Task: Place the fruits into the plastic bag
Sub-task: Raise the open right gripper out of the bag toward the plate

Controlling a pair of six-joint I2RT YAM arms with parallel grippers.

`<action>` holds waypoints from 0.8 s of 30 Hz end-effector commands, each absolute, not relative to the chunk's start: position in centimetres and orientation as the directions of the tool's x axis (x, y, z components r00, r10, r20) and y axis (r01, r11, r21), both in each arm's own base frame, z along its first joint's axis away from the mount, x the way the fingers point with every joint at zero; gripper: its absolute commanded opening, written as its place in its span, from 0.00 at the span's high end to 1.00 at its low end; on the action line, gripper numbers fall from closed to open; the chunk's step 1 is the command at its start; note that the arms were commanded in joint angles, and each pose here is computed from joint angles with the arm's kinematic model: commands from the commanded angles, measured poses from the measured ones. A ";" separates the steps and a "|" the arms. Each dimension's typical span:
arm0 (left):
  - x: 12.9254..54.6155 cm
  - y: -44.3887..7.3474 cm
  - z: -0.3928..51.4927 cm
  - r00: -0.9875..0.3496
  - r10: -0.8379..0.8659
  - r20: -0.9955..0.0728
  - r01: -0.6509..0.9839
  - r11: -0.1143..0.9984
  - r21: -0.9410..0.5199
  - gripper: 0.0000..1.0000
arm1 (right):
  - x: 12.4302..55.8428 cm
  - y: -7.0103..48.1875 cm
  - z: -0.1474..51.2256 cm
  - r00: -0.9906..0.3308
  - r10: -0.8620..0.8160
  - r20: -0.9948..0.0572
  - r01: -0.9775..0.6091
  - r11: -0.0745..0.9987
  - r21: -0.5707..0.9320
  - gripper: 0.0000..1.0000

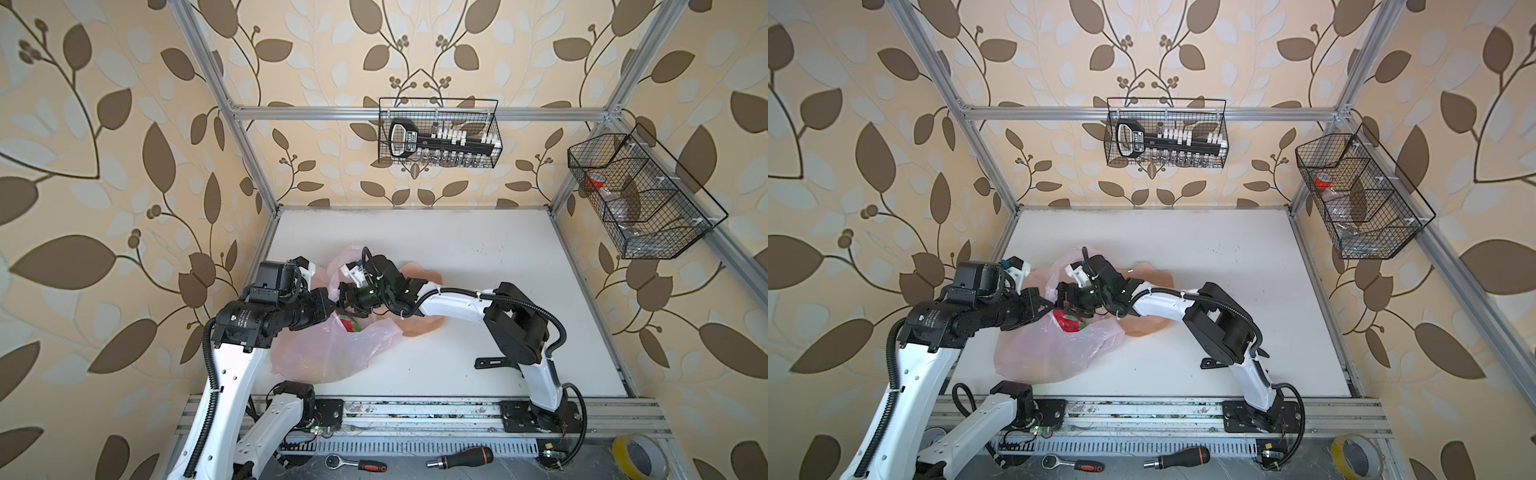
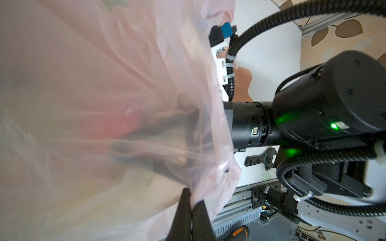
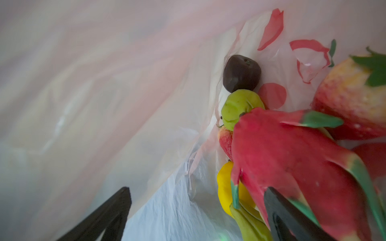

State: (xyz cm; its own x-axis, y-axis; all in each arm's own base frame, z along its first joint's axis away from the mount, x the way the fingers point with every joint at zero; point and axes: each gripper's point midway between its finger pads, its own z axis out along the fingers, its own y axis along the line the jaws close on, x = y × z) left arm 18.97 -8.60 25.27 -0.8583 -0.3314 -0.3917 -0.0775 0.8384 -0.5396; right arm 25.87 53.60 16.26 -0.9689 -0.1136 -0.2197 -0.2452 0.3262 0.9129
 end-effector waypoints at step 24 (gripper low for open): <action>18.8 -8.6 24.7 -0.864 -0.317 -0.392 -0.072 0.847 -0.527 1.00 | 29.8 37.0 15.5 -0.895 -0.121 -0.429 -0.338 0.813 0.475 0.00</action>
State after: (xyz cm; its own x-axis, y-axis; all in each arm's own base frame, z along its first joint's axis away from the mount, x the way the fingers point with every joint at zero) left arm 18.94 -8.58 25.18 -0.8591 -0.3312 -0.3903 -0.0787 0.8389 -0.5385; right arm 29.72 41.08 18.18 -0.9044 -0.0627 -0.4220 -0.3422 0.6974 0.6297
